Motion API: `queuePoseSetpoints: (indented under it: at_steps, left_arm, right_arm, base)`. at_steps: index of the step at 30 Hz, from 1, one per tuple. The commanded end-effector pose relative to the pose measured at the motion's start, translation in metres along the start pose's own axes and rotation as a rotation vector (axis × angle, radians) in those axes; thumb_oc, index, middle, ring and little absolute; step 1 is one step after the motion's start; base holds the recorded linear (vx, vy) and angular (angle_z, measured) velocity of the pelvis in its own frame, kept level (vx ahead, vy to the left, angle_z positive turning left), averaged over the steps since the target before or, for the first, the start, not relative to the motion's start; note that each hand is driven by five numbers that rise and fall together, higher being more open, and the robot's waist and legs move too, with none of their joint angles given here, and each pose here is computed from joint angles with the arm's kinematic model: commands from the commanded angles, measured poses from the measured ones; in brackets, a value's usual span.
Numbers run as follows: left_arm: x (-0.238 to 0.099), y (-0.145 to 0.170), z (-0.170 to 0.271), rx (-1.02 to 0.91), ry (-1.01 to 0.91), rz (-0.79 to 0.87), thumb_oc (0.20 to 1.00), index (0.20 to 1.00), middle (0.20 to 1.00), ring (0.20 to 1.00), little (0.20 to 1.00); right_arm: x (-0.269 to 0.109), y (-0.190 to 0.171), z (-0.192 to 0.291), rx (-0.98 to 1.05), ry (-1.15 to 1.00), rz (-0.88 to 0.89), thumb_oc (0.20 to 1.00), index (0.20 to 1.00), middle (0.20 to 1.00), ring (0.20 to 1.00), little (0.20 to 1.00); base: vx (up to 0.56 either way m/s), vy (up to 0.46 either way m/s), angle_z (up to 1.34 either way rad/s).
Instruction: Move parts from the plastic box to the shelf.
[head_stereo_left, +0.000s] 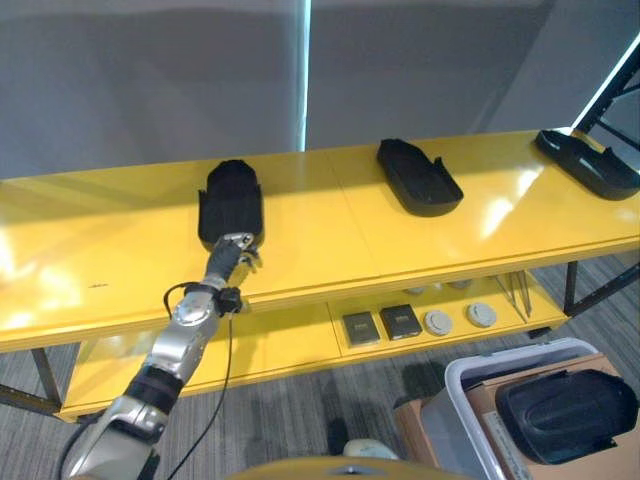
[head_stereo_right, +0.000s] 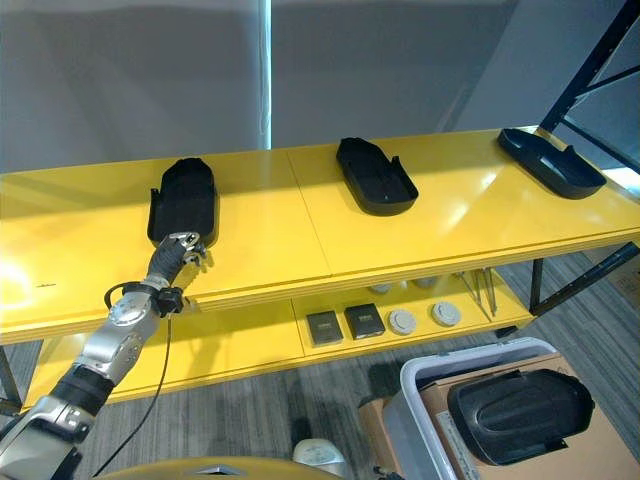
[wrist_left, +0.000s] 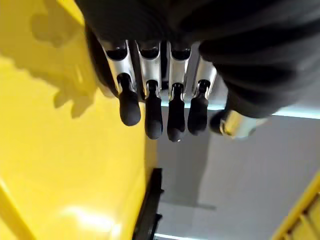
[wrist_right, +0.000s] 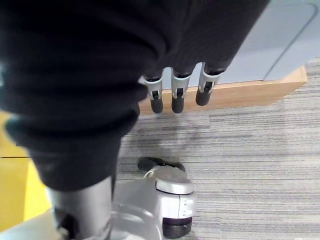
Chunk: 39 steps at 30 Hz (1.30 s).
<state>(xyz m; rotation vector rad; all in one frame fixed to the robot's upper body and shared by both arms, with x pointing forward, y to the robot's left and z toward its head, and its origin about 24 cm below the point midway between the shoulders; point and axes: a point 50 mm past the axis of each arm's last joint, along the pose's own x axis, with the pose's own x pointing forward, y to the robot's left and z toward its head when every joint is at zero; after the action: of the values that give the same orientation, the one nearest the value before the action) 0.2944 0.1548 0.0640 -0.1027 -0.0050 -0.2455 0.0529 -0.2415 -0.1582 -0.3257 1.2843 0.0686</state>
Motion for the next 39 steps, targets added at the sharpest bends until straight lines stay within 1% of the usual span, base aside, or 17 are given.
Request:
queuePoseSetpoints:
  at_steps: [1, 2, 4, 8, 11, 15, 18, 21, 26, 30, 33, 35, 36, 37, 38, 39]
  left_arm:
    - [-0.005, 0.000, 0.034, -0.049, -0.136, -0.124, 1.000, 1.000, 1.000, 1.000, 1.000]
    - [-0.015, -0.004, 0.038, -0.085, -0.142, -0.197, 1.000, 1.000, 1.000, 1.000, 1.000]
    - [-0.026, -0.007, 0.040, -0.111, -0.140, -0.256, 1.000, 1.000, 1.000, 1.000, 1.000]
    - [-0.035, -0.007, 0.039, -0.094, -0.117, -0.305, 1.000, 1.000, 1.000, 1.000, 1.000]
    - [-0.040, -0.004, 0.030, -0.119, -0.051, -0.323, 1.000, 1.000, 1.000, 1.000, 1.000]
    - [-0.051, 0.011, 0.020, -0.103, -0.023, -0.282, 1.000, 1.000, 1.000, 1.000, 1.000]
    - [-0.052, 0.012, 0.016, -0.121, -0.009, -0.283, 1.000, 1.000, 1.000, 1.000, 1.000]
    - [-0.052, 0.013, 0.010, -0.125, 0.008, -0.248, 1.000, 1.000, 1.000, 1.000, 1.000]
    - [-0.051, 0.007, -0.008, -0.192, 0.078, -0.231, 1.000, 1.000, 1.000, 1.000, 1.000]
    - [-0.047, -0.010, -0.036, -0.190, 0.186, -0.250, 1.000, 1.000, 1.000, 1.000, 1.000]
    - [-0.046, -0.011, -0.047, -0.206, 0.224, -0.207, 1.000, 1.000, 1.000, 1.000, 1.000]
    - [-0.049, -0.007, -0.059, -0.258, 0.264, -0.131, 1.000, 1.000, 1.000, 1.000, 1.000]
    - [-0.055, 0.006, -0.070, -0.252, 0.290, -0.035, 1.000, 1.000, 1.000, 1.000, 1.000]
    - [-0.056, 0.008, -0.072, -0.246, 0.295, -0.025, 1.000, 1.000, 1.000, 1.000, 1.000]
    - [-0.066, 0.021, -0.081, -0.174, 0.339, 0.011, 1.000, 1.000, 1.000, 1.000, 1.000]
    - [-0.067, 0.023, -0.083, -0.171, 0.344, 0.016, 1.000, 1.000, 1.000, 1.000, 1.000]
  right_arm:
    - [0.000, -0.015, -0.003, 0.005, 0.031, -0.062, 1.000, 1.000, 1.000, 1.000, 1.000]
    - [0.000, -0.017, -0.004, 0.023, 0.041, -0.078, 1.000, 1.000, 1.000, 1.000, 1.000]
    - [0.000, -0.019, -0.005, 0.043, 0.059, -0.096, 1.000, 1.000, 1.000, 1.000, 1.000]
    - [-0.001, -0.021, -0.011, 0.095, 0.095, -0.118, 1.000, 1.000, 1.000, 1.000, 1.000]
    - [-0.002, -0.017, -0.024, 0.157, 0.142, -0.133, 1.000, 1.000, 1.000, 1.000, 1.000]
    - [-0.003, -0.007, -0.036, 0.099, 0.177, -0.104, 1.000, 1.000, 1.000, 1.000, 1.000]
    - [-0.003, -0.004, -0.036, 0.093, 0.183, -0.094, 1.000, 1.000, 1.000, 1.000, 1.000]
    - [0.000, -0.008, -0.027, 0.069, 0.161, -0.093, 1.000, 1.000, 1.000, 1.000, 1.000]
    - [0.002, -0.007, -0.016, 0.066, 0.120, -0.077, 1.000, 1.000, 1.000, 1.000, 1.000]
    - [0.002, 0.001, -0.016, 0.087, 0.110, -0.070, 1.000, 1.000, 1.000, 1.000, 1.000]
    - [0.001, -0.006, -0.016, 0.064, 0.113, -0.091, 1.000, 1.000, 1.000, 1.000, 1.000]
    - [0.001, -0.017, -0.012, 0.039, 0.097, -0.118, 1.000, 1.000, 1.000, 1.000, 1.000]
    - [0.001, -0.028, -0.004, 0.022, 0.074, -0.130, 1.000, 1.000, 1.000, 1.000, 1.000]
    - [0.001, -0.031, -0.003, 0.025, 0.068, -0.135, 1.000, 1.000, 1.000, 1.000, 1.000]
    - [0.001, -0.040, 0.007, 0.057, 0.034, -0.152, 1.000, 1.000, 1.000, 1.000, 1.000]
    - [0.001, -0.042, 0.008, 0.058, 0.031, -0.154, 1.000, 1.000, 1.000, 1.000, 1.000]
  base:
    - [-0.12, 0.168, 0.01]
    - [-0.14, 0.193, 0.03]
    - [-0.13, 0.180, 0.04]
    - [-0.09, 0.136, 0.05]
    - [-0.14, 0.156, -0.08]
    - [-0.18, 0.071, -0.73]
    - [-0.15, 0.021, -1.50]
    - [-0.16, -0.080, -0.91]
    - [-0.08, -0.283, -1.38]
    - [-0.04, -0.371, -1.12]
    - [0.01, -0.225, -0.58]
    - [0.03, -0.162, -1.26]
    - [0.02, -0.082, -1.21]
    - [-0.03, -0.053, -1.46]
    - [-0.04, -0.007, -2.30]
    - [-0.01, 0.018, -2.59]
